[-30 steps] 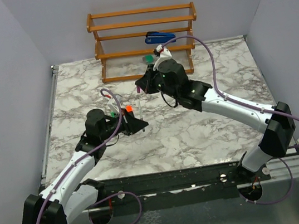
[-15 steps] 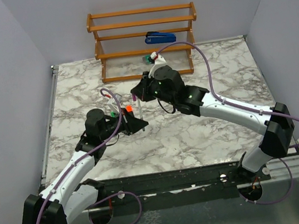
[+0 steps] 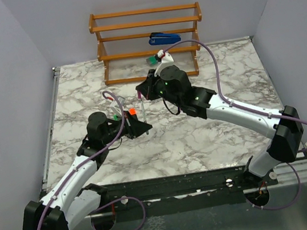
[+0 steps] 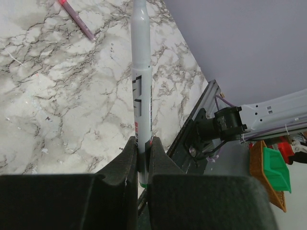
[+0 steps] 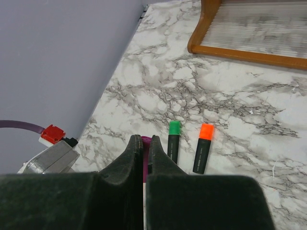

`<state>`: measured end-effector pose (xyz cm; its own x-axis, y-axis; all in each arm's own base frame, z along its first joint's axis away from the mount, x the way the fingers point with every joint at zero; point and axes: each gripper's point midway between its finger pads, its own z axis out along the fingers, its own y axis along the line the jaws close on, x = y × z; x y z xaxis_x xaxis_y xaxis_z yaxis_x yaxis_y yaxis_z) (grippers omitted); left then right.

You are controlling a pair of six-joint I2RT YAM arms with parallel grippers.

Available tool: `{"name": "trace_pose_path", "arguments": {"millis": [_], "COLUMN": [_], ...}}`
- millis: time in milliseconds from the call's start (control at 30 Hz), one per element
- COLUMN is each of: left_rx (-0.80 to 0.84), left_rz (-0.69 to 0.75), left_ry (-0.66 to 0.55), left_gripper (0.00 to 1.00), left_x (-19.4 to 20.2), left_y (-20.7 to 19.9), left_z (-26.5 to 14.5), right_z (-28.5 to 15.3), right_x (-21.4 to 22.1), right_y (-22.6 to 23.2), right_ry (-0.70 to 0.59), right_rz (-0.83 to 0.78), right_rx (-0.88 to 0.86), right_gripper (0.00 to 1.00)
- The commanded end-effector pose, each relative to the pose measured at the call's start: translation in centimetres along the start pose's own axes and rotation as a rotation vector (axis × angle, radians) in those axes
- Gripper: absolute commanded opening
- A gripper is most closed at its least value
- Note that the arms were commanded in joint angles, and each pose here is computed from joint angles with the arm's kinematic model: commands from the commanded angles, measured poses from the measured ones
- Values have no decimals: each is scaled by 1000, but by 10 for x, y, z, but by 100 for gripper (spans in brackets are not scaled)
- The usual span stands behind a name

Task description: Insert the pens into the pen caps

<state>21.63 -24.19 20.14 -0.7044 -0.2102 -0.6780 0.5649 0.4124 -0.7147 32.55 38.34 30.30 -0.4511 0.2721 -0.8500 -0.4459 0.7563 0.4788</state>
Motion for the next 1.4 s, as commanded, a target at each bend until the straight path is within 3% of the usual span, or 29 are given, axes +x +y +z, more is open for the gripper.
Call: {"name": "trace_pose_path", "arguments": {"millis": [0,1033,1367], "left_rx": [24,-7,0], "left_rz": [34,78,72], "left_ry": [-32,-33,-31], "left_gripper": [0,0,0], "left_x": [-11,-14,-13], "left_y": [-11,-9,-10], "left_z": [-2,-5,-5], "right_z": [-6,-7,-17], "right_x": [-27,9,-7], "right_y": [8,1,-3], "right_ry": [-80,36,-24], "right_rz": [-9,-27,-13], "right_rx": [-8,-23,1], "right_gripper": [0,0,0]}}
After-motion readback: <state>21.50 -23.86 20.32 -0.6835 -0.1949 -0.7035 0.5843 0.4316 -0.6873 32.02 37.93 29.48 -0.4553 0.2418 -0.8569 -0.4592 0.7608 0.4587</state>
